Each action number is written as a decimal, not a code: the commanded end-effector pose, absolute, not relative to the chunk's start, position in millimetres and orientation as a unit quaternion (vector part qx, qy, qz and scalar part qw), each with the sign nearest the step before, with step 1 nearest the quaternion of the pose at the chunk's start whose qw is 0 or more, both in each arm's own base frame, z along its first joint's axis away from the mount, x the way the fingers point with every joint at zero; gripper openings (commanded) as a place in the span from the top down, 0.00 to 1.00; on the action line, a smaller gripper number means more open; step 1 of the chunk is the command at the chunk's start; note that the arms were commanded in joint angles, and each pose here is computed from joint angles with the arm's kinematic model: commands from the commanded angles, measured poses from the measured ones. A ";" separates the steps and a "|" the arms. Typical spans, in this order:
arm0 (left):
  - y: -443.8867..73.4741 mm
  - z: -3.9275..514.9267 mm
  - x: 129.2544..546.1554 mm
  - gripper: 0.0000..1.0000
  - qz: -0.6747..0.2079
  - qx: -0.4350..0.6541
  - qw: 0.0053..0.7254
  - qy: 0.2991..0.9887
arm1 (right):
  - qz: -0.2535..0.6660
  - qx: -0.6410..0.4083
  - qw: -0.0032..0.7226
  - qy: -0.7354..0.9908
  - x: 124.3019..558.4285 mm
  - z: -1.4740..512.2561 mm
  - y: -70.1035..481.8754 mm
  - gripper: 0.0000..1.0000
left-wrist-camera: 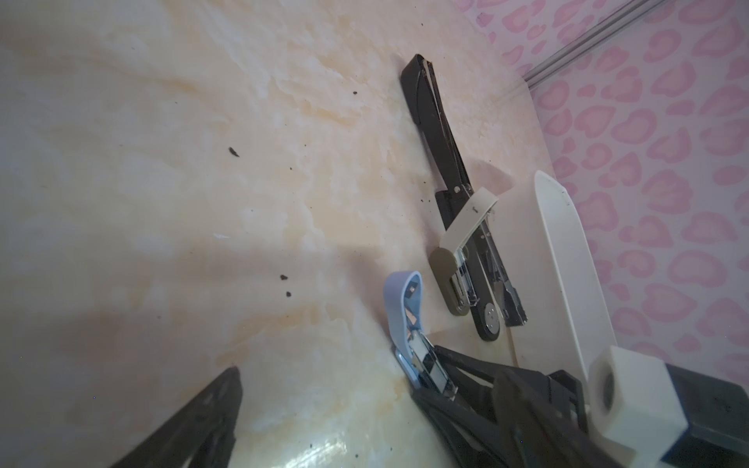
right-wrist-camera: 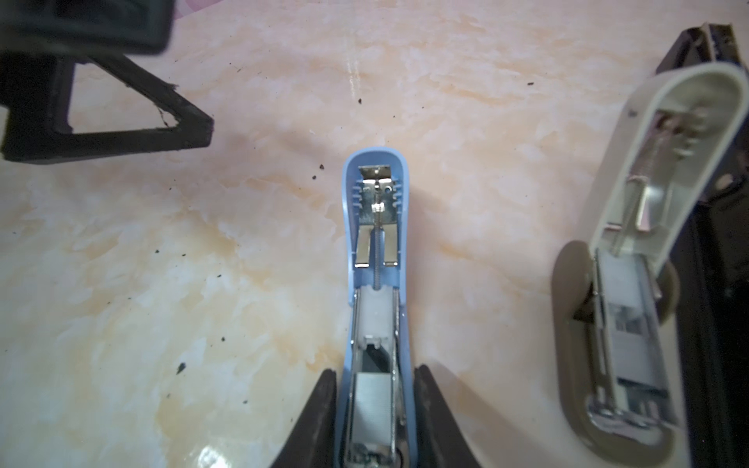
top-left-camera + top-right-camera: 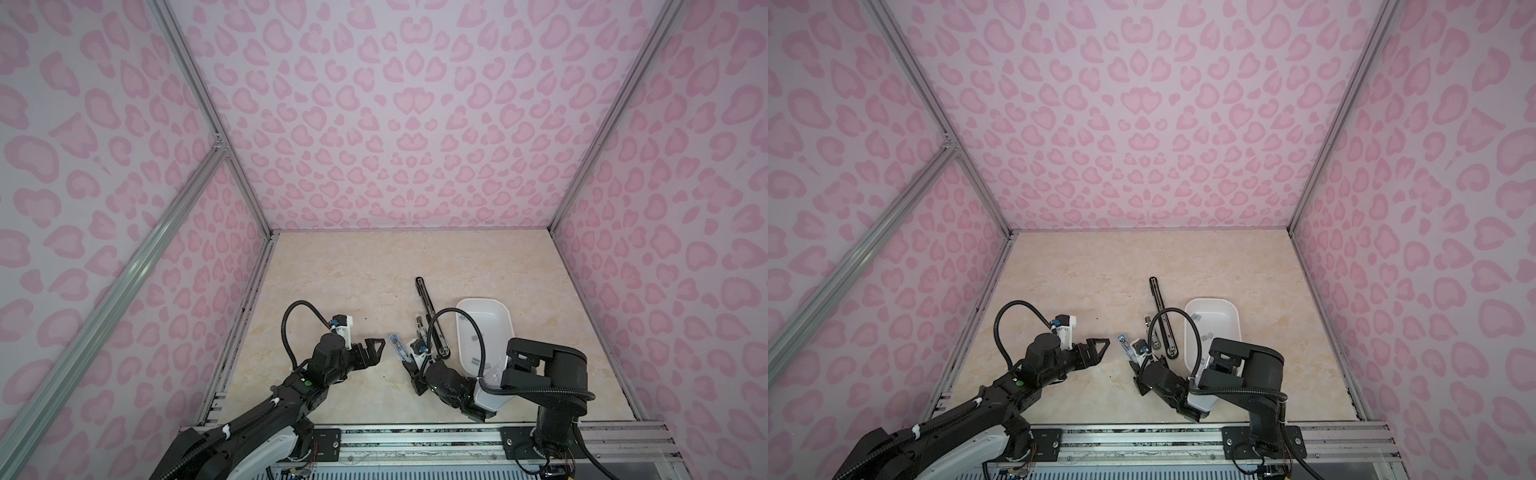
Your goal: Load the staples into the stapler
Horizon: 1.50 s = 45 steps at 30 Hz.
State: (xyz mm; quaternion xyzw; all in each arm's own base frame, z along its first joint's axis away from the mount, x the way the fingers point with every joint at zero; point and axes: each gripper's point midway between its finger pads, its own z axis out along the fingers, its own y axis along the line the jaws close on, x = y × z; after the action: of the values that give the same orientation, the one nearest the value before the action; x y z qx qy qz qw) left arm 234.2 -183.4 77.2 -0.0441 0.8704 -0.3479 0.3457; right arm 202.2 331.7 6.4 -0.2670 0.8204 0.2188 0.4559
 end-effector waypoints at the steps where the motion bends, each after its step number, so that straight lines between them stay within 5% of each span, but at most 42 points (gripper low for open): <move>1: -198.8 101.0 253.7 0.01 -0.368 -0.043 0.384 0.846 | 0.185 -0.334 0.334 0.861 164.3 -52.2 309.7 0.79; 10: -216.3 93.6 266.2 0.02 -0.377 -0.040 0.376 0.846 | 0.187 -0.335 0.334 0.861 162.5 -54.4 309.6 0.81; 18: -232.7 94.1 266.4 0.19 -0.409 -0.020 0.363 0.837 | 0.199 -0.330 0.337 0.859 161.4 -55.4 311.7 0.82; 28: -240.1 72.7 271.2 0.20 -0.404 -0.022 0.341 0.849 | 0.210 -0.323 0.335 0.860 160.1 -56.7 312.8 0.83; 45: -270.0 77.4 236.0 0.42 -0.427 0.045 0.330 0.841 | 0.215 -0.301 0.341 0.864 168.2 -56.7 308.6 0.84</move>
State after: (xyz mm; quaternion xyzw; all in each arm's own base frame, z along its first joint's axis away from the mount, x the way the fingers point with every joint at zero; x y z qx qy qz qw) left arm 234.8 -270.7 72.0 0.0516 0.8482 -0.4228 0.3148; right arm 197.2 340.8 7.1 -0.2571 0.8063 0.2751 0.4563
